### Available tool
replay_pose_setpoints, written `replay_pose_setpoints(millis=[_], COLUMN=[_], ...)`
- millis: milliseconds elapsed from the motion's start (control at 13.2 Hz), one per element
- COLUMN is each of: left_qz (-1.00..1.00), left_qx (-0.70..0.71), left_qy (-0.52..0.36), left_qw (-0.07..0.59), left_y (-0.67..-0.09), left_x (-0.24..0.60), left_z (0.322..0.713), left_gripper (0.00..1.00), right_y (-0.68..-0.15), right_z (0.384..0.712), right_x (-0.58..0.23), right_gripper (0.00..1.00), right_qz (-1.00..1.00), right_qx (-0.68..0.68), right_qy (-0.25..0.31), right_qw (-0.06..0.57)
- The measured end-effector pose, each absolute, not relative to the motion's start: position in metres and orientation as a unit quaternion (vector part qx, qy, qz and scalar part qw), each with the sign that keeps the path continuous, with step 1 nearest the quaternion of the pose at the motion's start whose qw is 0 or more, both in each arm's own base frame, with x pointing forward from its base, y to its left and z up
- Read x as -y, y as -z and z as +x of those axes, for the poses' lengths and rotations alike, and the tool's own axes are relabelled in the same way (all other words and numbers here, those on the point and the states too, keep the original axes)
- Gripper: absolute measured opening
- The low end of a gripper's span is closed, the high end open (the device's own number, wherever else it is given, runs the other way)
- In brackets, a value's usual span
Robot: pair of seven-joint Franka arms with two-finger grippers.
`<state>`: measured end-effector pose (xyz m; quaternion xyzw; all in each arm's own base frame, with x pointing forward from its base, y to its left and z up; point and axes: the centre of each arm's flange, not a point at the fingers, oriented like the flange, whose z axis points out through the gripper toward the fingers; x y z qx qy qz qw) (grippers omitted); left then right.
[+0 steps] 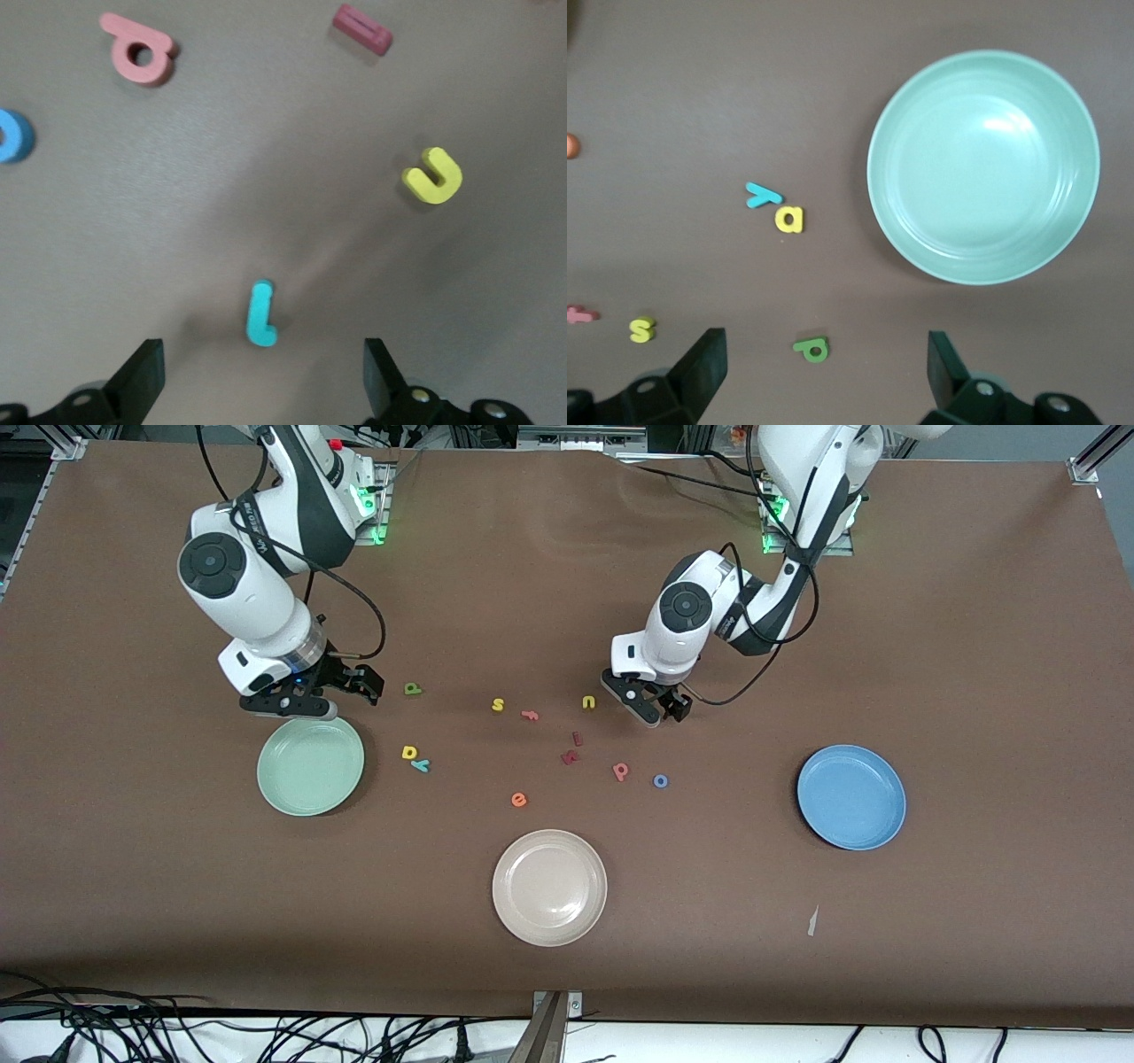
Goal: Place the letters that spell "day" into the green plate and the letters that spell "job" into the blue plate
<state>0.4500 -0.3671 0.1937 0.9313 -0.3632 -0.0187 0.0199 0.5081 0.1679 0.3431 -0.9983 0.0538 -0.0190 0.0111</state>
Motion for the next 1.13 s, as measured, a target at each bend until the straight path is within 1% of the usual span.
replay_pose_setpoints(millis=[76,151,227,302,378,529,755,831,906,982,1057,1133], left_qz=[0.934,0.935,0.936,0.937,0.937,0.938,0.940,0.940,0.940,0.940,0.941,0.941], left_qx=[0.356,0.353,0.350,0.349,0.348,0.345,0.341,0.341,0.341,0.341,0.339,0.339], left_qy=[0.021,0.023,0.025,0.026,0.026,0.024,0.022,0.020,0.019,0.017,0.015,0.014], left_qw=[0.019,0.018,0.017,0.016,0.016,0.015,0.014,0.015,0.015,0.015,0.015,0.015], left_y=[-0.192,-0.189,-0.186,-0.182,-0.179,-0.173,-0.170,-0.169,-0.168,-0.167,-0.168,-0.170], left_x=[0.372,0.376,0.378,0.380,0.379,0.377,0.374,0.374,0.374,0.374,0.372,0.373], left_z=[0.445,0.440,0.437,0.436,0.435,0.437,0.441,0.441,0.441,0.442,0.444,0.446], left_gripper=[0.98,0.93,0.93,0.86,0.82,0.82,0.79,0.77,0.77,0.70,0.60,0.48], right_y=[-0.333,-0.323,-0.313,-0.303,-0.293,-0.272,-0.249,-0.244,-0.240,-0.236,-0.232,-0.228], right_z=[0.502,0.497,0.492,0.488,0.484,0.478,0.472,0.470,0.468,0.465,0.462,0.458], right_x=[-0.169,-0.173,-0.179,-0.186,-0.192,-0.201,-0.210,-0.214,-0.217,-0.219,-0.219,-0.217], right_gripper=[1.00,1.00,1.00,1.00,1.00,1.00,1.00,1.00,1.00,1.00,1.00,1.00], right_qz=[-0.998,-0.997,-0.997,-0.997,-0.997,-0.997,-0.998,-0.998,-0.999,-0.999,-1.000,-1.000], right_qx=[-0.063,-0.069,-0.069,-0.069,-0.066,-0.059,-0.047,-0.038,-0.024,-0.011,-0.001,0.005], right_qy=[0.022,0.025,0.027,0.029,0.030,0.030,0.029,0.029,0.029,0.028,0.027,0.025], right_qw=[0.013,0.015,0.018,0.021,0.024,0.028,0.033,0.031,0.026,0.019,0.013,0.009])
